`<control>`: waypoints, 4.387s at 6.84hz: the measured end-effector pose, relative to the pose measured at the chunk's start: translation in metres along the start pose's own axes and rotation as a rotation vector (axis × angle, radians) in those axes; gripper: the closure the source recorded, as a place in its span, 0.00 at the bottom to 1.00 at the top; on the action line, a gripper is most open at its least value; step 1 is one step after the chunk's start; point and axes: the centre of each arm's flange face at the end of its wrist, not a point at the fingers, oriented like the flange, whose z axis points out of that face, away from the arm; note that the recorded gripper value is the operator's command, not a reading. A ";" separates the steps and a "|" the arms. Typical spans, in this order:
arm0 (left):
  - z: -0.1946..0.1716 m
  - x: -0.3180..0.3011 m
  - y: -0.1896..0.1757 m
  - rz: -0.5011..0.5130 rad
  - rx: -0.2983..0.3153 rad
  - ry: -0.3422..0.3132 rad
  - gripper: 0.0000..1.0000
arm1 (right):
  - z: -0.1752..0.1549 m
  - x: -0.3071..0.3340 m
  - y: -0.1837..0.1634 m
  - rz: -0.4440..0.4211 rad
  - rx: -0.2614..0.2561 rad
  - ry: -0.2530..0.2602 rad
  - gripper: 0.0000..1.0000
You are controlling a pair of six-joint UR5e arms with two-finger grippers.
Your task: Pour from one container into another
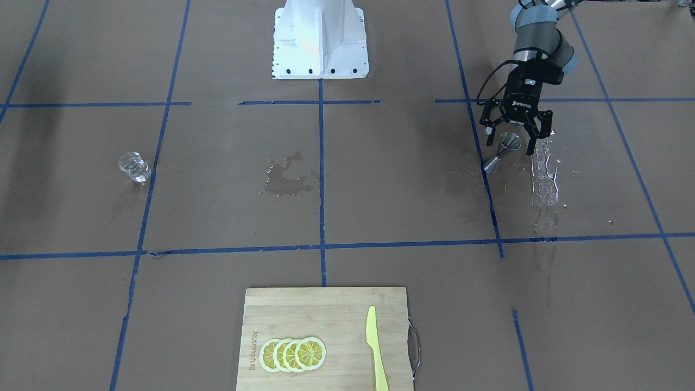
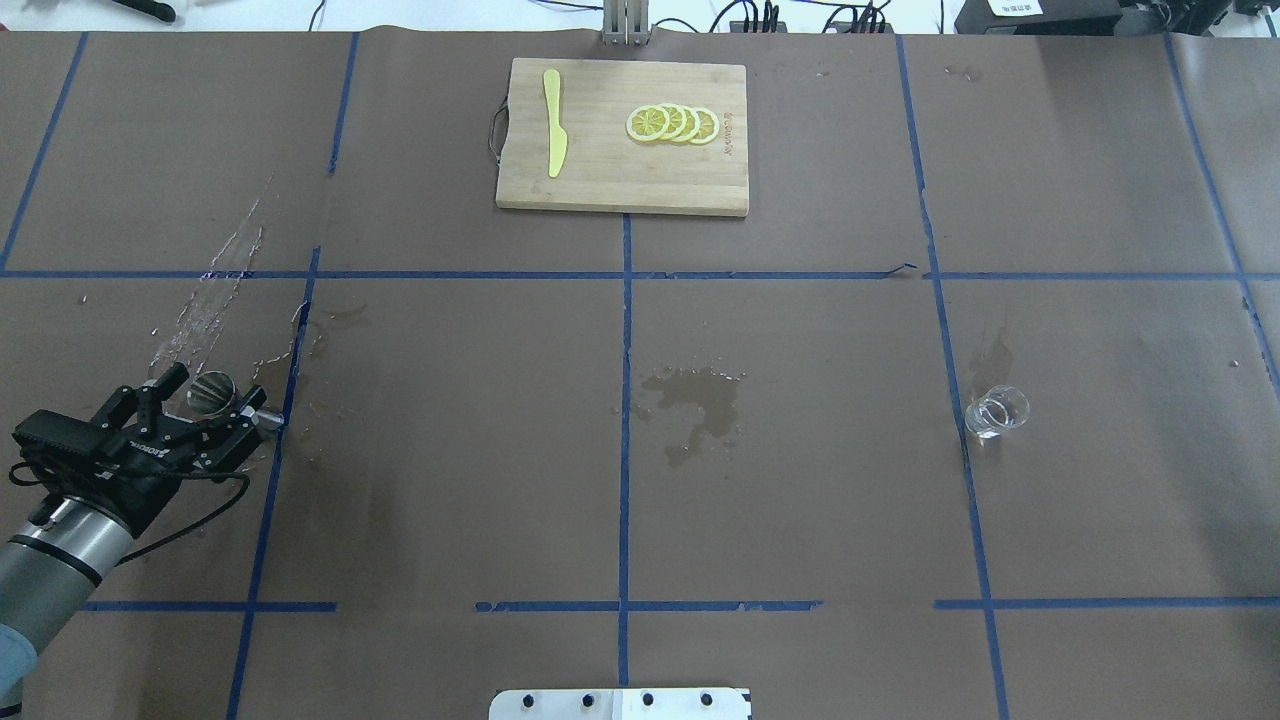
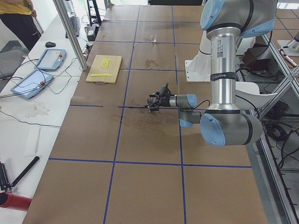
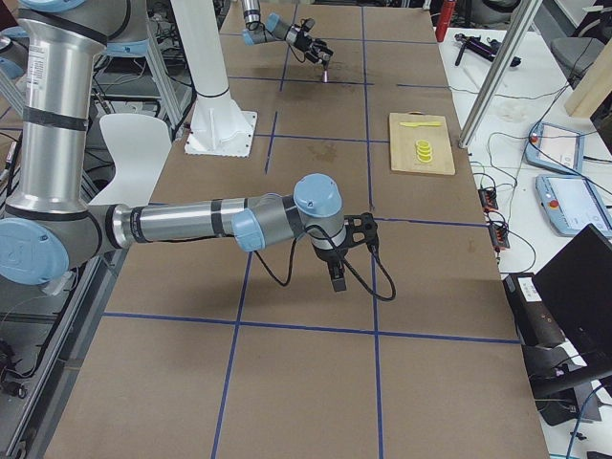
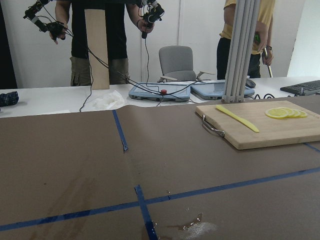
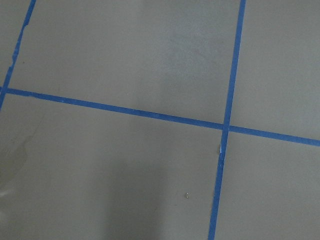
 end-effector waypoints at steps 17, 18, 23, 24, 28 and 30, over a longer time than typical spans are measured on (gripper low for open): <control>-0.005 0.003 0.042 0.023 -0.052 0.030 0.52 | -0.001 -0.001 0.000 -0.002 0.002 0.000 0.00; -0.005 0.003 0.042 0.022 -0.052 0.030 0.54 | -0.001 -0.001 0.000 -0.002 0.002 0.000 0.00; -0.006 0.001 0.041 0.006 -0.044 0.040 0.54 | -0.001 -0.001 0.000 -0.002 0.002 0.000 0.00; -0.006 0.000 0.042 0.008 -0.045 0.039 0.54 | -0.001 -0.001 0.000 -0.002 0.002 0.000 0.00; -0.007 -0.001 0.041 0.006 -0.047 0.044 0.54 | 0.000 0.000 0.000 -0.003 0.001 0.000 0.00; -0.007 -0.002 0.041 0.006 -0.048 0.044 0.54 | 0.000 0.000 0.000 -0.002 0.001 0.000 0.00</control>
